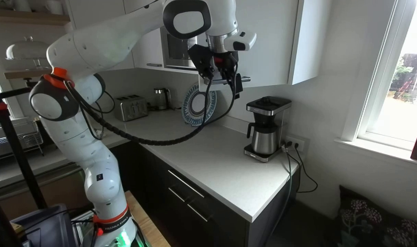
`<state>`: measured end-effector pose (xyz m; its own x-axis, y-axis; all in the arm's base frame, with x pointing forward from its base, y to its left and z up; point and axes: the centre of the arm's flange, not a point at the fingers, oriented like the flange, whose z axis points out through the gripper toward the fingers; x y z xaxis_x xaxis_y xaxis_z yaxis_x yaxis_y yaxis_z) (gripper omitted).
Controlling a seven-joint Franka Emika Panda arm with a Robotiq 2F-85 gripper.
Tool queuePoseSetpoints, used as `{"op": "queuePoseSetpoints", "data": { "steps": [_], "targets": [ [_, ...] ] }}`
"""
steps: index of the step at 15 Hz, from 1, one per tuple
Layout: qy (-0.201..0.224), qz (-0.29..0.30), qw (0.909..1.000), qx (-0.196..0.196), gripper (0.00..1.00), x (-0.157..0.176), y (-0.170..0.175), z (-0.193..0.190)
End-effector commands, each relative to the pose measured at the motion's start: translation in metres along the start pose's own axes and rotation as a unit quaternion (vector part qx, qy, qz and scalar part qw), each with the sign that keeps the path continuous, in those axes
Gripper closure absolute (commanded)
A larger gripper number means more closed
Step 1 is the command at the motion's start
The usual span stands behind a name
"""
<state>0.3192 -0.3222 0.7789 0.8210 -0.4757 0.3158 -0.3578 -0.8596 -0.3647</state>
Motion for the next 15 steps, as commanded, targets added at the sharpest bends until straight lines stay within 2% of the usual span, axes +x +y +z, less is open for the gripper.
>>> {"op": "queuePoseSetpoints", "data": {
  "steps": [1, 8, 12, 15],
  "targets": [
    [-0.007, 0.009, 0.999, -0.043, 0.0, 0.008, 0.041, -0.021],
    [0.0, 0.074, 0.9971, -0.018, 0.0, 0.014, 0.026, -0.021],
    [0.02, 0.096, 0.995, -0.02, 0.0, 0.01, 0.016, -0.041],
    [0.05, 0.101, 0.9935, -0.015, 0.0, 0.007, 0.013, -0.055]
  ]
}}
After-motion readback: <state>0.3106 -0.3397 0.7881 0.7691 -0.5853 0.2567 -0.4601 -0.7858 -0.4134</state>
